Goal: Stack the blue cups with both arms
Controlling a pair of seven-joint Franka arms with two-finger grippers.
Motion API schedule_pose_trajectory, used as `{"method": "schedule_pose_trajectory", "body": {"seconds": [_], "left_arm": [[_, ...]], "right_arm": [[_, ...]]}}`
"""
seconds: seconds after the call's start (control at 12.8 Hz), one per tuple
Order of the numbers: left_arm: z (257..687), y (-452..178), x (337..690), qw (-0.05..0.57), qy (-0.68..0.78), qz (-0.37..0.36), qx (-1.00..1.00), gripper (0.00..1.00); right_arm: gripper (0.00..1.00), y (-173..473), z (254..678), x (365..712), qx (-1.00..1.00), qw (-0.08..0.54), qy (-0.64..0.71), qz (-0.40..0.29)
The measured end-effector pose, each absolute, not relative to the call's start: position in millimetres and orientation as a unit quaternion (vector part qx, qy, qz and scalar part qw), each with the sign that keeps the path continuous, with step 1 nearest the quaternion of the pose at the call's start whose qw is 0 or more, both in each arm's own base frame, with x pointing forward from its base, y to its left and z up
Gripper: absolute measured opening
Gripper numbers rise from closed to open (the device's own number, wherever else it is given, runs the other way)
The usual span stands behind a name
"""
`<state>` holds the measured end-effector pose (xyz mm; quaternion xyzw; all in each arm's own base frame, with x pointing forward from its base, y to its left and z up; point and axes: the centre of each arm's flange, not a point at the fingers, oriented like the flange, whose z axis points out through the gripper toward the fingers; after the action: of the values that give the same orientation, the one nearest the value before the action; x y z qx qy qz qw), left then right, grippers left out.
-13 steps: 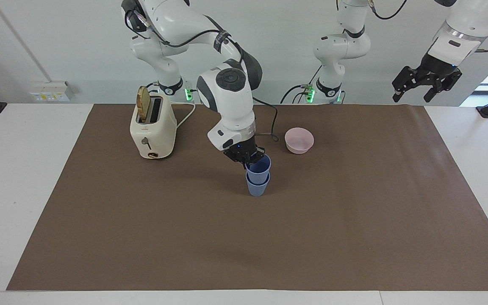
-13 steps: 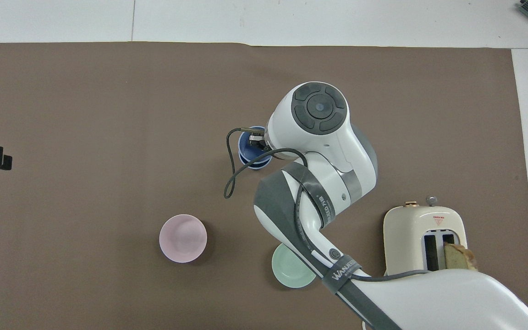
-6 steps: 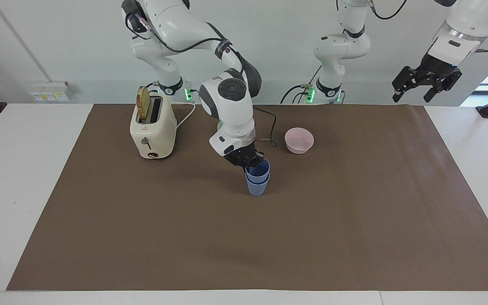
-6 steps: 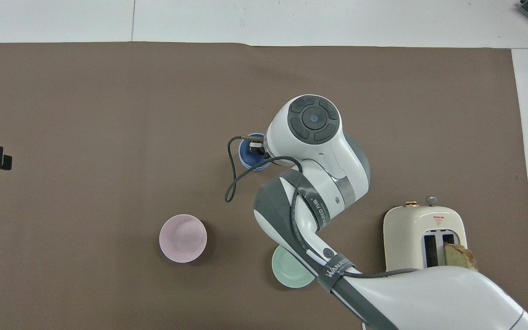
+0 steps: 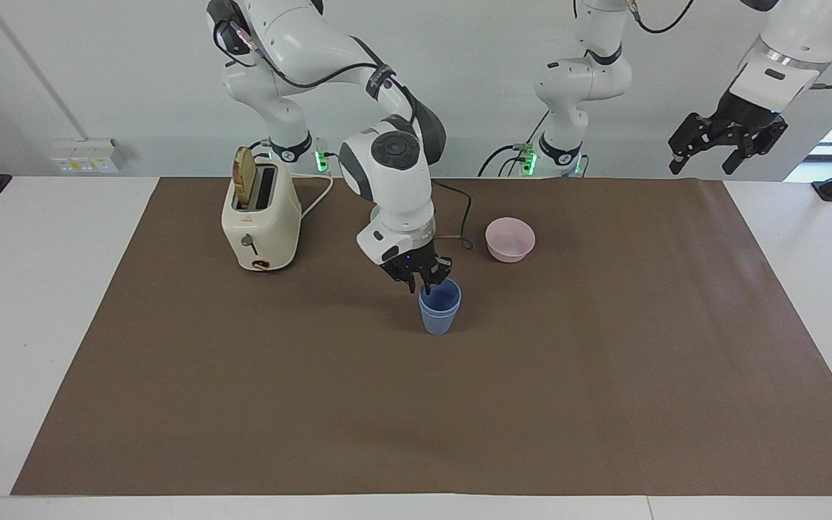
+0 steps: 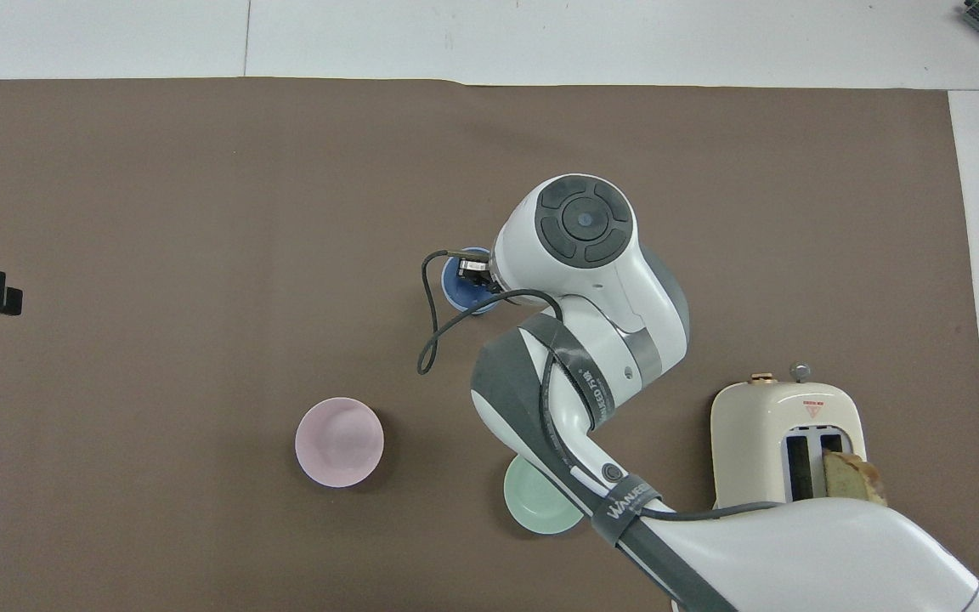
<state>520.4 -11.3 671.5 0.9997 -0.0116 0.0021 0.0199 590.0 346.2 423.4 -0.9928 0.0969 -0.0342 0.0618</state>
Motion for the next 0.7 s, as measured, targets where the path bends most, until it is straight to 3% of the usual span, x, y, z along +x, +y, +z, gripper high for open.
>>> {"method": "schedule_pose_trajectory", "body": {"seconds": [0.31,0.39,0.7], "left_arm": [[671,-11,520,0.020,-0.011,0.002,1.000,1.00],[671,-11,520,0.020,-0.011,0.002,1.000,1.00],[671,-11,520,0.020,-0.011,0.002,1.000,1.00]], "right_arm": [[0.93,301,505,581,-0.990,0.046,0.121,-0.053],[1.00,278,526,579,-0.989,0.038,0.133,-0.054],[1.00,166,587,572,-0.990,-0.001,0.131,-0.041]]}}
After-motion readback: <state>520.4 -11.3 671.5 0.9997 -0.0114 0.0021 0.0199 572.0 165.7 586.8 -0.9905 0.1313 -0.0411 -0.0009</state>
